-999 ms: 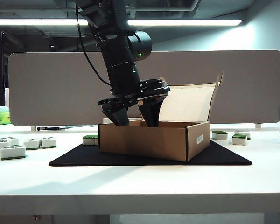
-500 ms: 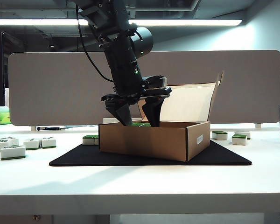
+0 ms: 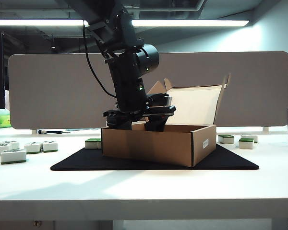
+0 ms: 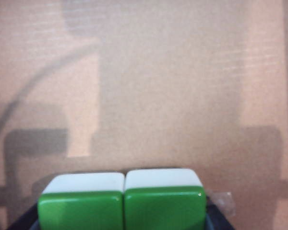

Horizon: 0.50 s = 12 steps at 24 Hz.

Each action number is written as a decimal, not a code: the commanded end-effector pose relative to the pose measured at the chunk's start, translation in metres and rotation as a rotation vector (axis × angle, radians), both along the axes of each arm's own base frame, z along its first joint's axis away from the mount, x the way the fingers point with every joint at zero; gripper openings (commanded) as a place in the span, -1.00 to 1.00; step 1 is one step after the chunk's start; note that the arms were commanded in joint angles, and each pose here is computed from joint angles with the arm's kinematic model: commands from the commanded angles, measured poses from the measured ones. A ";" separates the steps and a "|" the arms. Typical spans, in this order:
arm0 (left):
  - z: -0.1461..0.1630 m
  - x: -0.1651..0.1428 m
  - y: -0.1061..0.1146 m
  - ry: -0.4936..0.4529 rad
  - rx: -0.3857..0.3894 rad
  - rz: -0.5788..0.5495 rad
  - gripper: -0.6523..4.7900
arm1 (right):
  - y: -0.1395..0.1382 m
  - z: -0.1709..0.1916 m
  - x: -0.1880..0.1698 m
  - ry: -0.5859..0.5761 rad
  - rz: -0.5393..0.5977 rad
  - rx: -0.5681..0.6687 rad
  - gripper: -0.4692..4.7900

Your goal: Pick up four mahjong tiles and put them into the paper box.

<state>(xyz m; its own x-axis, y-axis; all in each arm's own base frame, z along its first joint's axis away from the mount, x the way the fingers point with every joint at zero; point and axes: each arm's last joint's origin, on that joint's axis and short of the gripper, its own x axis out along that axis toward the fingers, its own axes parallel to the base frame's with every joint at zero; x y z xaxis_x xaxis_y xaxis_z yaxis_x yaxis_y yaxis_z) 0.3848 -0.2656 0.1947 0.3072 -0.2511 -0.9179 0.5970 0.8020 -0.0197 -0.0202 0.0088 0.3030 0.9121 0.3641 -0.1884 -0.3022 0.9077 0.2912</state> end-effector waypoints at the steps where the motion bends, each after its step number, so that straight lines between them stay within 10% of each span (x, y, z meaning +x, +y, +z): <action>1: 0.004 0.001 -0.001 -0.018 -0.008 -0.003 0.23 | 0.000 0.001 -0.003 -0.026 0.000 -0.002 -0.83; 12: -0.003 0.000 -0.001 0.022 -0.006 -0.012 0.43 | 0.000 0.001 -0.003 -0.026 0.000 -0.002 -0.83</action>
